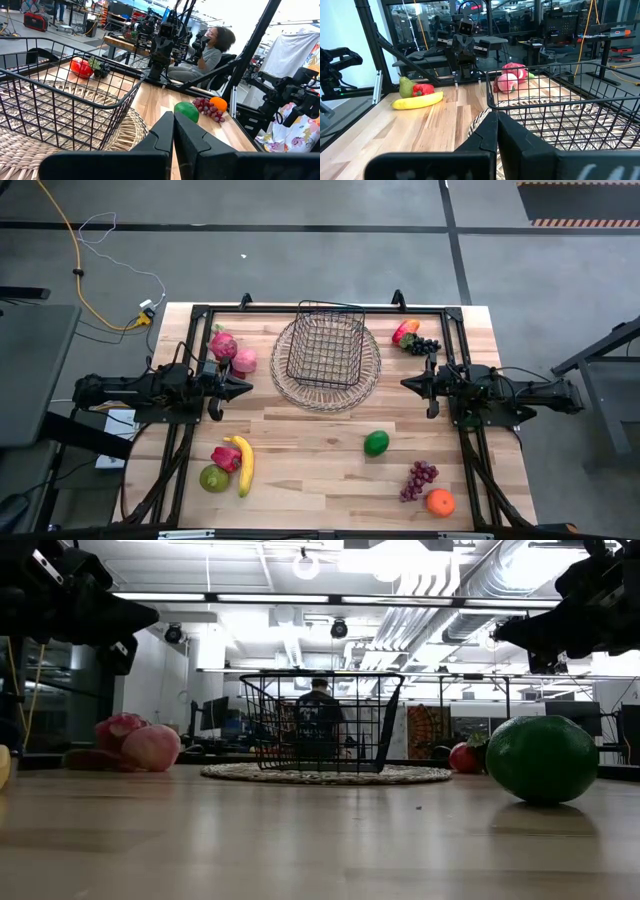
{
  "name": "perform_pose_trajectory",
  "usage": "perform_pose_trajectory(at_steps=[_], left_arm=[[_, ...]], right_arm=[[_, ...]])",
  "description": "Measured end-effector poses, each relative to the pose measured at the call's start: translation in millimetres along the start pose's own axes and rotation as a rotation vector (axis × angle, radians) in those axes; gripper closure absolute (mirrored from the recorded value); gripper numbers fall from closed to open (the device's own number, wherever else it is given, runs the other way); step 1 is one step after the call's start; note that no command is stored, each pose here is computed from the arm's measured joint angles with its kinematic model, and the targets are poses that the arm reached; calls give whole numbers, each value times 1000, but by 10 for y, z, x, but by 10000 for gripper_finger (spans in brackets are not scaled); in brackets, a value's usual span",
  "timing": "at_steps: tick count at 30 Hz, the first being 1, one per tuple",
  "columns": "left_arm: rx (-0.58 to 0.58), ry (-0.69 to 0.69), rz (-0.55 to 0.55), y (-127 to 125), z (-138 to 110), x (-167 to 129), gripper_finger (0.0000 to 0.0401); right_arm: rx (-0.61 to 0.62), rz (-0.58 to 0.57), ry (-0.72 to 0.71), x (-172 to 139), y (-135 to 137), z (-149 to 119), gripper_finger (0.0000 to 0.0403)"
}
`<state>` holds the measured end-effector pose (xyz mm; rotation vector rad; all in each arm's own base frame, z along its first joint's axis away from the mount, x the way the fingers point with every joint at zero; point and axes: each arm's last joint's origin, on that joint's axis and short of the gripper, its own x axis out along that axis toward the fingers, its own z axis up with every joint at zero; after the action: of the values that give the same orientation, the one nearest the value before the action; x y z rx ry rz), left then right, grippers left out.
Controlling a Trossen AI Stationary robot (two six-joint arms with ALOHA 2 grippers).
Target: Build produce basket
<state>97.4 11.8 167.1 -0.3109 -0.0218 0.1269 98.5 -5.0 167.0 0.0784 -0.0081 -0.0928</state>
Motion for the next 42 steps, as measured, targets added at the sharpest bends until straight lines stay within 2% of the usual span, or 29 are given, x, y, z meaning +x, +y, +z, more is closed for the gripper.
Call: perform_pose_trajectory(at_steps=[25, 27, 30, 34, 36, 39, 42], left_arm=[[0, 0, 0, 0, 1, 0, 400], [0, 0, 0, 0, 1, 0, 400], [0, 0, 0, 0, 0, 0, 400], [0, 0, 0, 0, 1, 0, 400], [0, 0, 0, 0, 0, 0, 400], [0, 0, 0, 0, 1, 0, 400], [0, 0, 0, 0, 0, 0, 400]], right_arm=[[4, 1, -4, 0, 1, 3, 402], [85, 7, -62, -1, 5, 60, 402], [274, 34, -283, -39, 12, 270, 402], [526, -4, -572, -142, -21, 499, 402], [584, -44, -663, -182, -39, 578, 402], [599, -69, -656, -180, -33, 733, 399], [561, -121, -537, -100, -15, 914, 379]])
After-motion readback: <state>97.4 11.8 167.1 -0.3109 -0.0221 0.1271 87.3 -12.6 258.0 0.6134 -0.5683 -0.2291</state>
